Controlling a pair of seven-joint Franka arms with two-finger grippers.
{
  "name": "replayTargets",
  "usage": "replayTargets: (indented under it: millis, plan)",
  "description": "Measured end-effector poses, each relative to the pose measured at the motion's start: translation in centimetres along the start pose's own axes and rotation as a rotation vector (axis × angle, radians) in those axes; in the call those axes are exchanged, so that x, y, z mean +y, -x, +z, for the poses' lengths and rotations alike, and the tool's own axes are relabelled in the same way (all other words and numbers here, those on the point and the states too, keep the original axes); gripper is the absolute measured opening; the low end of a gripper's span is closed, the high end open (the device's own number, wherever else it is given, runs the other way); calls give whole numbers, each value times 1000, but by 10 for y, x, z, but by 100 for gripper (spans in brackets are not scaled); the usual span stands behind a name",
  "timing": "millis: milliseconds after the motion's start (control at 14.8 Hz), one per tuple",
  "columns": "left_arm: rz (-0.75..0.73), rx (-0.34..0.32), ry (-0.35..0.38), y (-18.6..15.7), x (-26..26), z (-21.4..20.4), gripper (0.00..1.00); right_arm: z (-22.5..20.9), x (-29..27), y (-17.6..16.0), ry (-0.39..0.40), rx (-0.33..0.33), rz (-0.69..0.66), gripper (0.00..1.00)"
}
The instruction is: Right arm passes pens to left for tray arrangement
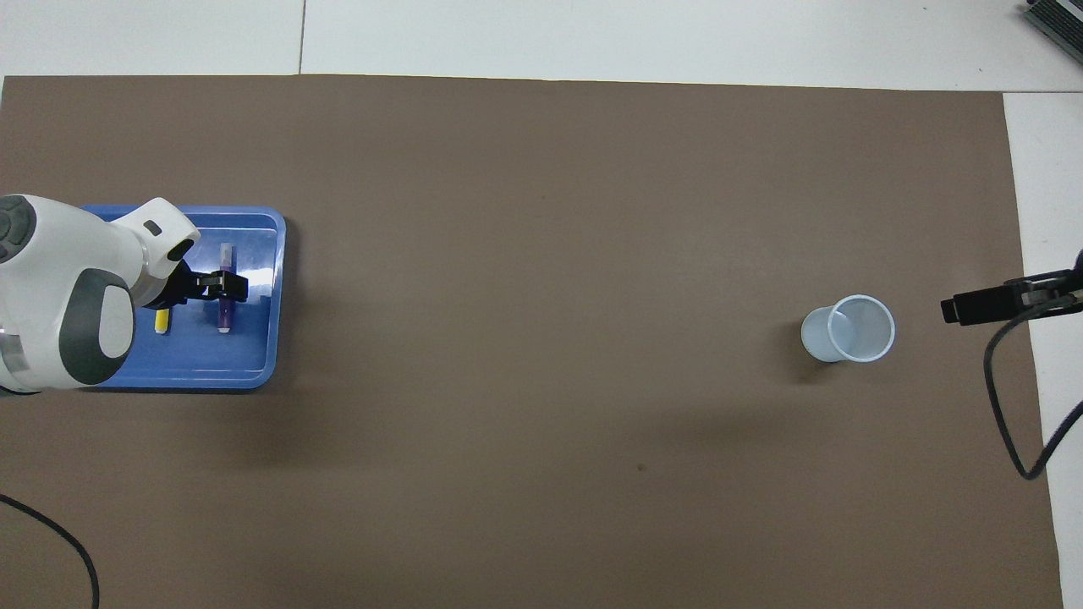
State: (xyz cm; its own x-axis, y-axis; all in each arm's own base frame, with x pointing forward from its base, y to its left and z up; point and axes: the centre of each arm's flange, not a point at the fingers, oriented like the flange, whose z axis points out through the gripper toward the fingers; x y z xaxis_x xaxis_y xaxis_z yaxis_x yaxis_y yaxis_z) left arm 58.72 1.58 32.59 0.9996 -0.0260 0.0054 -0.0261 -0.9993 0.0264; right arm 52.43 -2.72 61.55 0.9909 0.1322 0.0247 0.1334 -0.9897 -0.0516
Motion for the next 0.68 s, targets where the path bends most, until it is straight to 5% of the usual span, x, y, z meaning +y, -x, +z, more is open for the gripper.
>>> replayTargets:
  millis: [678]
  plan:
    - [-19, -123, -21, 5, -4, -220, 100, 3, -21, -5, 4, -6, 81, 100]
